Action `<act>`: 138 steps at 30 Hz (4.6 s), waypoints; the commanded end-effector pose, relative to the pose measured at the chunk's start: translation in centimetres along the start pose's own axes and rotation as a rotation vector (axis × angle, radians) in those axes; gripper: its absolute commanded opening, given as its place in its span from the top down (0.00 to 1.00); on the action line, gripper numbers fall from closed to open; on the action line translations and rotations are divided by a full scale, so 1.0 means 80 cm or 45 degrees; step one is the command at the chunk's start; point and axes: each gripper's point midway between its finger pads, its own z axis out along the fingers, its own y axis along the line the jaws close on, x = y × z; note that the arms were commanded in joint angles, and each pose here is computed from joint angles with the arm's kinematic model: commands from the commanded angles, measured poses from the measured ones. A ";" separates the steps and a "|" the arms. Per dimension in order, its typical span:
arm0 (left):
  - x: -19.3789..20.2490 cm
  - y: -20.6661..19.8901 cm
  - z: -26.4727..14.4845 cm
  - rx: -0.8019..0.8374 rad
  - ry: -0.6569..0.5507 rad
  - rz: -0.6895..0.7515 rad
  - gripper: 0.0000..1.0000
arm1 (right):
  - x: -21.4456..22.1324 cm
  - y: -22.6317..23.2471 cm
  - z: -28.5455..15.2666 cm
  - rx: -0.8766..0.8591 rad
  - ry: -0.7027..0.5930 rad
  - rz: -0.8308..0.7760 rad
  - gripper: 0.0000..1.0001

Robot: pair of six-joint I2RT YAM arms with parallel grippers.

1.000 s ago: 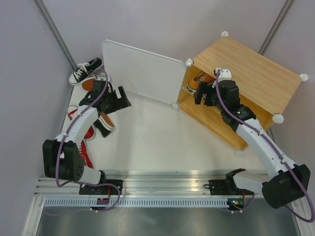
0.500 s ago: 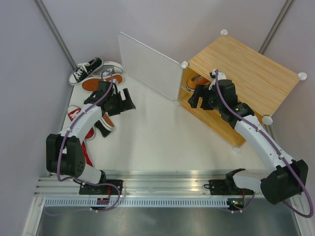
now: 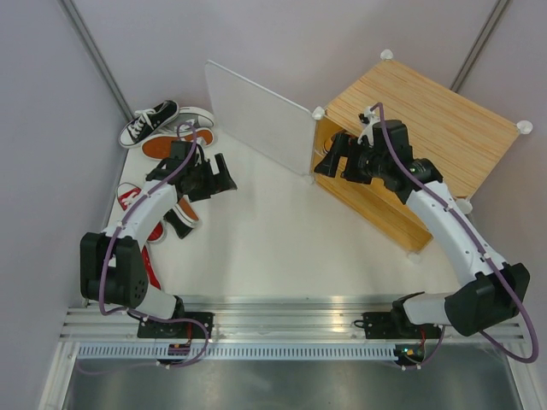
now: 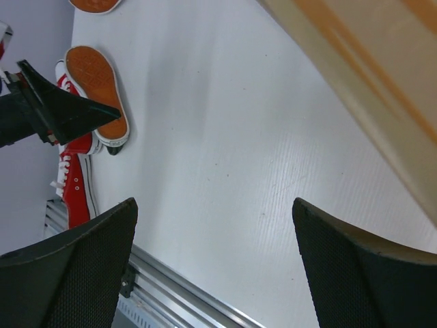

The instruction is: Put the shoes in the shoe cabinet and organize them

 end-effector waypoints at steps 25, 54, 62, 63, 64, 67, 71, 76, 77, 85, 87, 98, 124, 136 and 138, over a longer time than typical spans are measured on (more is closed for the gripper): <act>-0.015 -0.024 -0.003 0.086 -0.012 0.007 0.00 | 0.019 0.104 -0.031 -0.621 0.279 -0.059 0.02; -0.002 -0.041 -0.012 0.101 -0.020 0.057 0.00 | 0.102 -0.084 -0.018 0.297 0.122 -0.640 0.24; 0.002 -0.037 -0.008 0.081 -0.010 0.055 0.00 | 0.089 -0.147 -0.005 0.601 0.061 -0.660 0.32; 0.001 -0.038 -0.009 0.082 -0.014 0.054 0.00 | 0.080 -0.156 -0.004 0.643 0.036 -0.645 0.35; 0.001 -0.038 -0.009 0.082 -0.014 0.054 0.00 | 0.076 -0.162 -0.001 0.666 0.023 -0.635 0.36; 0.002 -0.036 -0.009 0.075 -0.017 0.056 0.00 | 0.043 -0.177 0.009 0.726 -0.091 -0.587 0.45; 0.002 -0.034 -0.009 0.067 -0.017 0.055 0.00 | 0.015 -0.201 0.020 0.825 -0.125 -0.561 0.47; 0.004 -0.032 -0.007 0.060 -0.012 0.059 0.00 | -0.010 -0.213 0.039 0.861 -0.167 -0.534 0.47; 0.003 -0.032 -0.008 0.059 -0.015 0.062 0.00 | -0.020 -0.212 0.039 0.869 -0.188 -0.524 0.47; 0.001 -0.028 -0.009 0.034 -0.028 0.077 0.00 | -0.029 -0.163 0.049 0.580 -0.214 -0.488 0.43; -0.002 -0.028 -0.007 0.034 -0.030 0.072 0.00 | -0.026 -0.145 0.048 0.501 -0.220 -0.476 0.38; -0.021 -0.043 -0.023 0.063 -0.084 0.073 0.00 | -0.069 -0.038 0.048 0.198 -0.327 -0.523 0.34; -0.011 -0.031 -0.039 -0.015 -0.093 0.052 0.00 | 0.035 0.010 0.063 -0.118 0.005 -0.339 0.21; -0.004 -0.055 -0.021 0.049 -0.048 0.067 0.00 | -0.021 -0.106 0.065 -0.064 -0.019 -0.056 0.19; -0.005 -0.057 -0.021 0.056 -0.048 0.071 0.00 | -0.022 -0.098 0.064 -0.117 0.034 -0.081 0.20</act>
